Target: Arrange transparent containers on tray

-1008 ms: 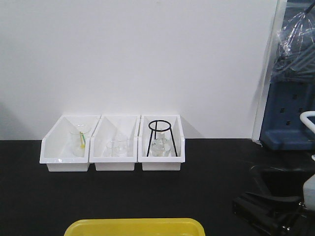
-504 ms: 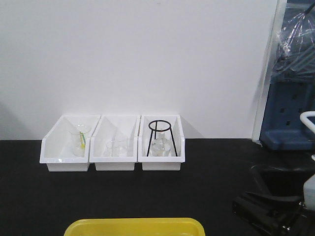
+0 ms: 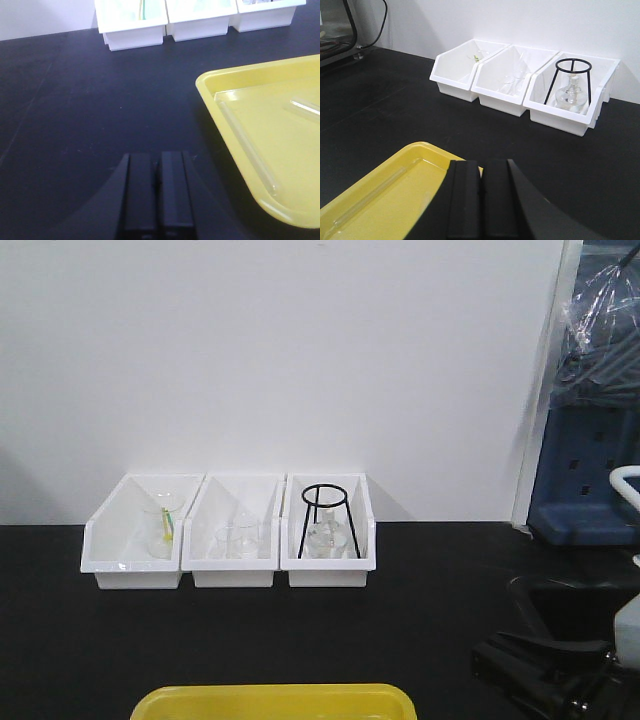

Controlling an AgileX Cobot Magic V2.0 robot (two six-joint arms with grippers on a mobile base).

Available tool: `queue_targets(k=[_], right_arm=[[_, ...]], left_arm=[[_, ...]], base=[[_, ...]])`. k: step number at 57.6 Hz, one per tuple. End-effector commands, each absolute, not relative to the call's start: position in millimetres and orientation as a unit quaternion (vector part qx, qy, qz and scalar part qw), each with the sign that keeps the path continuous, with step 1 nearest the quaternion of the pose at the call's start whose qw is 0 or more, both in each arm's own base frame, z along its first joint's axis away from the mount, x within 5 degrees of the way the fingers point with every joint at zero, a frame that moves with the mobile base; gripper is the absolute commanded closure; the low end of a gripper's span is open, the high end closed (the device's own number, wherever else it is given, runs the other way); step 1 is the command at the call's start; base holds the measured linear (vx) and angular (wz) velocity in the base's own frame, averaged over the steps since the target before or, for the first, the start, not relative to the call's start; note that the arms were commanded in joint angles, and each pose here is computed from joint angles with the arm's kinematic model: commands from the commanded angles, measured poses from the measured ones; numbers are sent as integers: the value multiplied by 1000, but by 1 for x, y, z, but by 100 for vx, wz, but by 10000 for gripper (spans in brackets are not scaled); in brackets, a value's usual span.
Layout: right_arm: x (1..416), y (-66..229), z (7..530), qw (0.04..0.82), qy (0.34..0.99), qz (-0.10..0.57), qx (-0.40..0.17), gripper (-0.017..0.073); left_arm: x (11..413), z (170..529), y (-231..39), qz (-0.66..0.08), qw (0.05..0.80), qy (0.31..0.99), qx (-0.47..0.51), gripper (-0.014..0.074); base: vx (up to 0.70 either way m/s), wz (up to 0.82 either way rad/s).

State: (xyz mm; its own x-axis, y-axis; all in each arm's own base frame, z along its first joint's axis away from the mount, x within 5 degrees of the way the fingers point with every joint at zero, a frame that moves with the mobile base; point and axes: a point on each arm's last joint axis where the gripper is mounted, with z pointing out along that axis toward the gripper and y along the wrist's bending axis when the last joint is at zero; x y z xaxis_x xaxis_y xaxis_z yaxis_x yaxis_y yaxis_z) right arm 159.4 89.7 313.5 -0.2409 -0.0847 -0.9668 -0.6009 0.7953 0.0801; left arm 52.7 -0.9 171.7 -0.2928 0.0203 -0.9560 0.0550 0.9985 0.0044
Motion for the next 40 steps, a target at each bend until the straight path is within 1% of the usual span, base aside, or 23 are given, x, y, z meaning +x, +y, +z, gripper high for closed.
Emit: queue_targets(k=[1,31,34,40], right_arm=[[160,88,325,593,742,207,-235,572],[160,88,325,593,742,213,-230,572],[161,87,327,599,740,213,-222,572],[168,83,330,622,734,205,-179,572]], left_arm=[[54,168,-2,-19,617,787,23,601],[54,168,-2,-19,617,787,23,601],[54,168,-2,-19,617,787,23,601],[54,168,-2,-19,617,787,23,601]], base=[[0,0],[0,0],[0,0],[0,0]])
